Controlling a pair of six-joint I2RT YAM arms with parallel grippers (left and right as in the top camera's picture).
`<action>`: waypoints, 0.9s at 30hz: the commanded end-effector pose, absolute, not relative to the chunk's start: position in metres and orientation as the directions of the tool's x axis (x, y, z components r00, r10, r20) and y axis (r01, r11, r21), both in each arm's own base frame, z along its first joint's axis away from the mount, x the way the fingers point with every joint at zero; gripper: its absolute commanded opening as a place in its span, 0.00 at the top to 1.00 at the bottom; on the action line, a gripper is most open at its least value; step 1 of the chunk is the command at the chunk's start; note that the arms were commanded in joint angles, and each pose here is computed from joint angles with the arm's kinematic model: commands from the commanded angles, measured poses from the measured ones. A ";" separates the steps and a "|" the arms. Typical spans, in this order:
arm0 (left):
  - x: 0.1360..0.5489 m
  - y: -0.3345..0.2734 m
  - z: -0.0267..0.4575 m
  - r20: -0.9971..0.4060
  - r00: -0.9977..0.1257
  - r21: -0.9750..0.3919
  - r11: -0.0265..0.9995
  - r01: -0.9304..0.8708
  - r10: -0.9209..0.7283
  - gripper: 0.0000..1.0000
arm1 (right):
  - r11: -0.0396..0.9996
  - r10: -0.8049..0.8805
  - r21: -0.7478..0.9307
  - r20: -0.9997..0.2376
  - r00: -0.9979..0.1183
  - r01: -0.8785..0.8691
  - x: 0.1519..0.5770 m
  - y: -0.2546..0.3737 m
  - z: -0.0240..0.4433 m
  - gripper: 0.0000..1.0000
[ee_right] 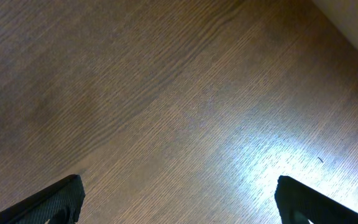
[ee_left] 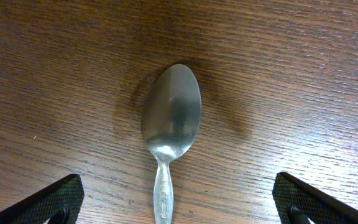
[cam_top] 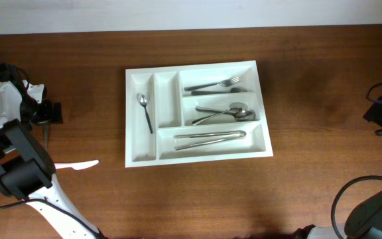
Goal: Pack container
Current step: 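Move the left gripper back over the remaining spoon, then lower the left gripper and grasp the spoon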
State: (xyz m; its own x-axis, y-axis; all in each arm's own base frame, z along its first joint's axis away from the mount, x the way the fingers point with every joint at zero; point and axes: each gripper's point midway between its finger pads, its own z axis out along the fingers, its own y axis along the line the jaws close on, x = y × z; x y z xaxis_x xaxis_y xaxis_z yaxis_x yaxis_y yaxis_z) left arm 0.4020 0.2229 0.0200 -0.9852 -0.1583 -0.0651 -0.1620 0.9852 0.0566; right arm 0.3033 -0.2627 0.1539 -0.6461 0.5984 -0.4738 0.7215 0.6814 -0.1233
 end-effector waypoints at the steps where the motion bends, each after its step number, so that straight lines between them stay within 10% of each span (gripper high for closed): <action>1: 0.399 0.220 0.005 -0.041 -0.989 0.026 0.989 -0.146 -0.145 0.01 | 0.671 0.599 -0.136 -0.479 -0.641 0.729 0.300 -0.266 0.155 0.01; 23: 0.397 0.217 -0.007 -0.018 -0.989 0.006 0.989 -0.146 -0.146 0.01 | 0.671 0.600 -0.136 -0.479 -0.641 0.729 0.300 -0.266 0.155 0.01; 27: 0.397 0.217 -0.007 -0.015 -0.989 0.005 0.989 -0.147 -0.147 0.21 | 0.671 0.600 -0.136 -0.479 -0.641 0.729 0.300 -0.266 0.155 0.01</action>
State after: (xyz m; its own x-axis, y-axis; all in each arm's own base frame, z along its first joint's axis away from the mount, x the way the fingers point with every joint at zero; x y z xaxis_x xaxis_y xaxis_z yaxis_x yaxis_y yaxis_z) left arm 0.4002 0.2176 -0.0003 -0.9873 -0.1559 -0.0314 -0.1566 0.9874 0.0213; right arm 0.3033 -0.2627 0.1539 -0.6458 0.5986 -0.4738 0.7217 0.6812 -0.1231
